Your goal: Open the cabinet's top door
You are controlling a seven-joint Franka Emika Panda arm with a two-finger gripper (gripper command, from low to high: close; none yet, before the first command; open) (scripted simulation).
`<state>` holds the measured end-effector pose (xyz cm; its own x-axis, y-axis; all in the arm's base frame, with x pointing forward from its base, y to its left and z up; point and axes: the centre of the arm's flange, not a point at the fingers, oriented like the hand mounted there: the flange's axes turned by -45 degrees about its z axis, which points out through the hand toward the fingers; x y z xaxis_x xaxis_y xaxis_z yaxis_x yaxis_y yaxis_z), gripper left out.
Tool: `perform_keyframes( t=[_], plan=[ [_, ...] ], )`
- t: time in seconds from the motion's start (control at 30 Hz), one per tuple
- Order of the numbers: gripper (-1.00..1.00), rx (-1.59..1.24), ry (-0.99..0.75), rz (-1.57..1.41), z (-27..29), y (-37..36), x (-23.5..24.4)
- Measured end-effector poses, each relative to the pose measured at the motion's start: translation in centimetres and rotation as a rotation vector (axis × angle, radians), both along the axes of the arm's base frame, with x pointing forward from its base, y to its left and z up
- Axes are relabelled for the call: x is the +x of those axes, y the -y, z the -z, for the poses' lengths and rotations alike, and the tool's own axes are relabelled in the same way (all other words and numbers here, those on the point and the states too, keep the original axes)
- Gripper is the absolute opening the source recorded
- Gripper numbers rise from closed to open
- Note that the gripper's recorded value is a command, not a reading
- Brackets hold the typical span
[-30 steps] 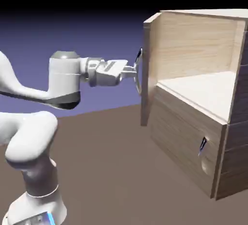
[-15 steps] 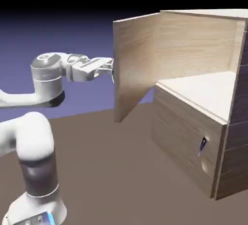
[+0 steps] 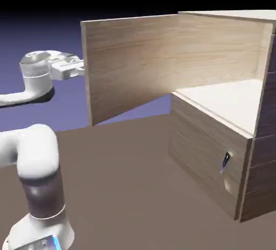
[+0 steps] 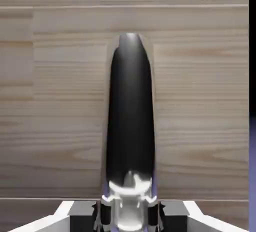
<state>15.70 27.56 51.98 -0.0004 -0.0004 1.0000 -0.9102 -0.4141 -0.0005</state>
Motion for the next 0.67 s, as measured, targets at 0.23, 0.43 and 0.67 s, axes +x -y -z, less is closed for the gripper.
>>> perform_keyframes(
  t=[0.23,0.43,0.67],
  plan=[
    [-1.0,0.0,0.0,0.142,0.0,-6.4,-0.2],
    [-1.0,0.0,0.0,0.25,0.0,-11.4,0.3],
    [-1.0,0.0,0.0,0.363,0.0,-16.4,1.4]
  ],
)
